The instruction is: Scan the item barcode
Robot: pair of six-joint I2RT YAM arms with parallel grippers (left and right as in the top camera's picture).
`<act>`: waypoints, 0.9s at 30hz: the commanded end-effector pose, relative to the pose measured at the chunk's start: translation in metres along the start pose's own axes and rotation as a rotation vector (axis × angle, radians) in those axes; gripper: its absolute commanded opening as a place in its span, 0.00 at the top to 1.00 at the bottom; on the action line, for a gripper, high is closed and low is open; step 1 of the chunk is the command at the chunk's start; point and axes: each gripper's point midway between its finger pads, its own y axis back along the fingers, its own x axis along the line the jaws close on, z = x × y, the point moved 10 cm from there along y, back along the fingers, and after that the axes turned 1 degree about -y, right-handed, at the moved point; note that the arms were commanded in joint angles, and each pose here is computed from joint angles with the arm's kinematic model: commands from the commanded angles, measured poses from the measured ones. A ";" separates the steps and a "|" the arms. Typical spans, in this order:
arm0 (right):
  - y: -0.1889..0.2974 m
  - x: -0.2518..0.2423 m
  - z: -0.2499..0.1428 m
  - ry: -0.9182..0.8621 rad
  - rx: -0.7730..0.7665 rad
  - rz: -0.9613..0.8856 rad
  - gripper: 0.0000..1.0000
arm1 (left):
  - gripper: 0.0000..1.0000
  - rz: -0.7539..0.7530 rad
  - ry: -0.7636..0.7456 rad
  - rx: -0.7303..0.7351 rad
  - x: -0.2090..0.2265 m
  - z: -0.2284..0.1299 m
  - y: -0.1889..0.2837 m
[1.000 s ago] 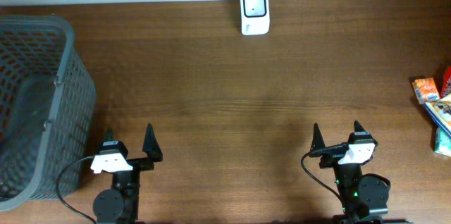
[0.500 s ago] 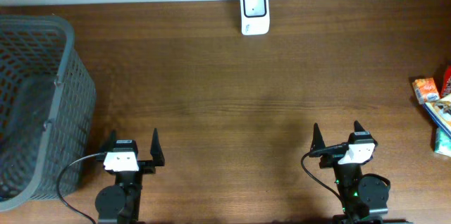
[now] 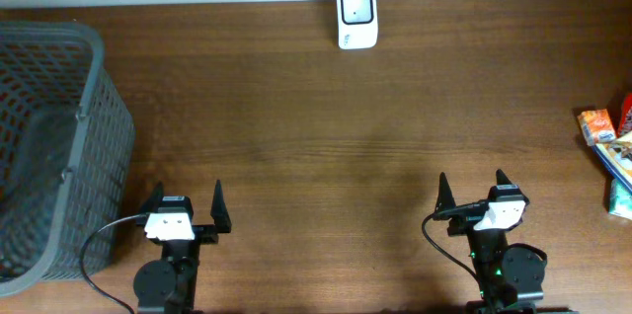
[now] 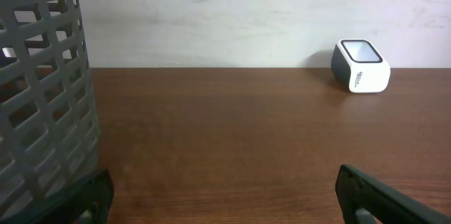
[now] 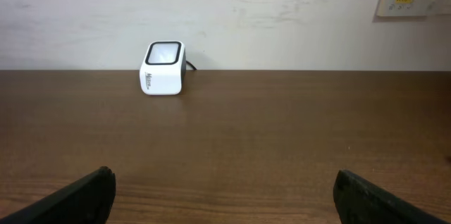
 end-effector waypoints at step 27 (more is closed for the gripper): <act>0.000 0.000 -0.003 0.102 0.005 -0.011 0.02 | 0.01 -0.013 -0.020 0.001 -0.001 -0.002 0.000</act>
